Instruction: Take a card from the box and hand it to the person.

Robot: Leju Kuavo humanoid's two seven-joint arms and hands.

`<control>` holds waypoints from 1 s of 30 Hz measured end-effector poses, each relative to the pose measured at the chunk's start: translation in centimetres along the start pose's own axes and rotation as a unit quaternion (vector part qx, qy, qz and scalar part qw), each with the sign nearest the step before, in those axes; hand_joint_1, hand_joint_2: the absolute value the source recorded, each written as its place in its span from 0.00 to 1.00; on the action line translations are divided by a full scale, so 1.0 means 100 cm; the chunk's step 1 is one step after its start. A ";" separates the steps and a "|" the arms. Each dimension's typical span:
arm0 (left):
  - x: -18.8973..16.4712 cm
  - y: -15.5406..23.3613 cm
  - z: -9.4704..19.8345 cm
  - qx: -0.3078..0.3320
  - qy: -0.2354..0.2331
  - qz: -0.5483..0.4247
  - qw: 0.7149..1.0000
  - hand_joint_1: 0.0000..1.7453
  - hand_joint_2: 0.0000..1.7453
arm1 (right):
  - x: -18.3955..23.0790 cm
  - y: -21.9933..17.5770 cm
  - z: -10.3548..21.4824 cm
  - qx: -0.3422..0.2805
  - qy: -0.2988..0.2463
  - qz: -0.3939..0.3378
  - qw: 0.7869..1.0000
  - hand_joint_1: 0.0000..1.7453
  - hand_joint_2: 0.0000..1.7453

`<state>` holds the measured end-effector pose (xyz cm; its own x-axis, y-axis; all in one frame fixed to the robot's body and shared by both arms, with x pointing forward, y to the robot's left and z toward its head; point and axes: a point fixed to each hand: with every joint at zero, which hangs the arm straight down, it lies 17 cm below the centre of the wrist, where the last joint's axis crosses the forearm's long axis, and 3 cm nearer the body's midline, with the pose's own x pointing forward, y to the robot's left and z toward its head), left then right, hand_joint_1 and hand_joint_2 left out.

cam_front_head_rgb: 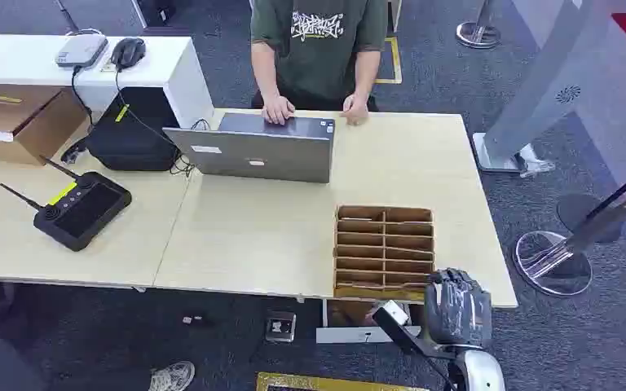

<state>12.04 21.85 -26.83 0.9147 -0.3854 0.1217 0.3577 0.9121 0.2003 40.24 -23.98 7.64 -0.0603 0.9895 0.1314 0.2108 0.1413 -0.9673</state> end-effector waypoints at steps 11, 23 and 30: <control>0.001 0.000 0.000 0.001 -0.003 -0.006 1.000 0.00 0.00 | 0.006 -0.003 -0.002 -0.014 -0.017 -0.005 1.000 0.96 1.00; 0.003 0.000 0.000 0.004 -0.007 -0.015 1.000 0.00 0.00 | 0.015 -0.056 -0.048 -0.109 -0.035 -0.020 0.993 0.96 1.00; 0.004 -0.001 0.001 0.004 -0.009 -0.025 1.000 0.00 0.00 | 0.020 -0.101 -0.080 -0.172 -0.046 -0.025 0.984 0.92 1.00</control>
<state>12.40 21.58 -26.72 0.8923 -0.4326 0.1292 0.4008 0.8907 0.2144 45.78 -23.20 19.36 -0.1631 0.9763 0.1420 0.5228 0.2076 -0.8268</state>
